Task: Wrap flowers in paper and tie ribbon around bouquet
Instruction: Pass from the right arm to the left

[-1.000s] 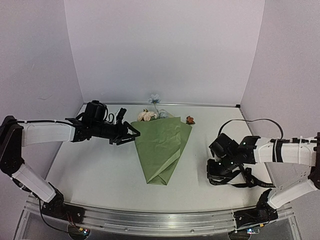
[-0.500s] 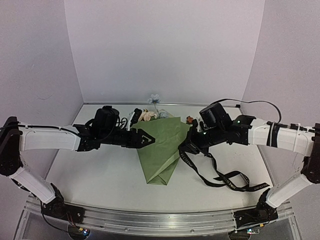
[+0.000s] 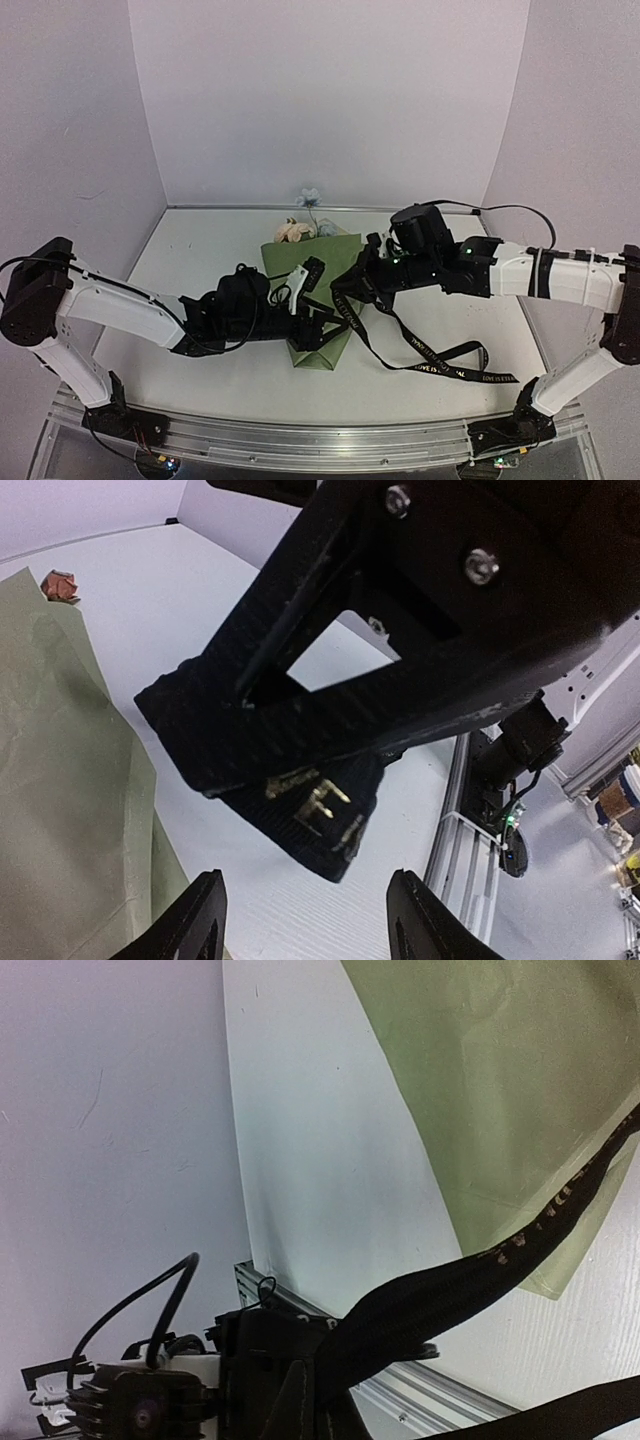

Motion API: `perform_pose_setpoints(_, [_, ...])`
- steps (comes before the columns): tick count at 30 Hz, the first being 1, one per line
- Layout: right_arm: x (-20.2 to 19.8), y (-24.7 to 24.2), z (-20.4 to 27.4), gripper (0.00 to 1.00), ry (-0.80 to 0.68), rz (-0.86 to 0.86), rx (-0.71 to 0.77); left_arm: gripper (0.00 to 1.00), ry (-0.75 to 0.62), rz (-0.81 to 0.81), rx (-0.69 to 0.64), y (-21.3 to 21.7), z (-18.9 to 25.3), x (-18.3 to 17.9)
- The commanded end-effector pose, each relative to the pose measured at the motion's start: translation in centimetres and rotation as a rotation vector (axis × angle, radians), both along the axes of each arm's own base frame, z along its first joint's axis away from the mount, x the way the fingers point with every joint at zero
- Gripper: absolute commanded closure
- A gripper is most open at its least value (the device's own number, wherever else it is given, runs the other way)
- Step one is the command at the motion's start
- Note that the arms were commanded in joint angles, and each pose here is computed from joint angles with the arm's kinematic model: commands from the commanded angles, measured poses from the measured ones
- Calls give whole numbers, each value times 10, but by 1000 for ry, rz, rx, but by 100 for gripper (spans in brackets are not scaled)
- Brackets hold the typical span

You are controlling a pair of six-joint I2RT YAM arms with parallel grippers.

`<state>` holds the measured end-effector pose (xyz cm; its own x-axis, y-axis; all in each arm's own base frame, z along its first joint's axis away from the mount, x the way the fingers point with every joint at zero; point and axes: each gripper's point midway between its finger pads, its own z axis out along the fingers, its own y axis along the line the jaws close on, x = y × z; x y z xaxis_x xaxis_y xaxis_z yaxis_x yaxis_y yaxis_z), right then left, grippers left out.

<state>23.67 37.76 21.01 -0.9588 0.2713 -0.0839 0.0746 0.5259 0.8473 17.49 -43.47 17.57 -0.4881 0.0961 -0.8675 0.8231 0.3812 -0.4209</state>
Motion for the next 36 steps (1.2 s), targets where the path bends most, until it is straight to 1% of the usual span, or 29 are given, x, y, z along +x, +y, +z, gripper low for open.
perform_pose_setpoints(1, [11,9,5,100,-23,-50,20,42,-116,42,-114,1,32,10])
perform_pose_setpoints(4, [18,10,-1,100,-27,-84,-1,41,-131,12,-115,3,31,4])
perform_pose_setpoints(7, [24,18,-2,100,-25,-103,-7,40,-136,12,-104,6,30,6])
perform_pose_setpoints(10, [28,27,-2,99,-10,-116,-2,40,-124,46,-91,12,26,18])
perform_pose_setpoints(13, [31,33,-4,97,7,-139,-1,40,-125,49,-113,16,33,24])
perform_pose_setpoints(16, [30,41,-5,97,22,-141,1,40,-103,122,-70,21,30,43])
perform_pose_setpoints(19, [25,41,-9,95,15,-139,-22,43,-77,132,-69,23,31,56])
perform_pose_setpoints(21, [20,36,-13,93,15,-131,-43,48,-67,124,-76,22,33,59])
perform_pose_setpoints(24, [15,23,-15,88,-10,-125,-75,72,-32,109,-75,16,26,59])
perform_pose_setpoints(25, [12,16,-16,86,-21,-120,-95,83,-14,112,-75,14,22,60])
perform_pose_setpoints(26, [8,12,-14,82,-37,-102,-112,89,1,118,-81,14,19,60])
perform_pose_setpoints(28, [-1,-1,-12,72,-71,-50,-177,98,30,138,-88,16,15,62])
perform_pose_setpoints(30, [-11,-19,-12,59,-107,-11,-243,100,56,188,-84,23,10,66])
perform_pose_setpoints(31, [-14,-31,-12,51,-137,-1,-275,100,66,212,-82,27,9,68])
perform_pose_setpoints(32, [-19,-46,-21,44,-146,5,-336,100,73,235,-70,31,6,69])
perform_pose_setpoints(33, [-22,-65,-24,35,-181,6,-397,100,77,252,-60,35,5,70])
perform_pose_setpoints(35, [-29,-108,-36,25,-225,22,-535,100,93,269,-25,41,-1,69])
perform_pose_setpoints(36, [-33,-125,-45,23,-223,35,-589,100,102,269,-6,44,-6,67])
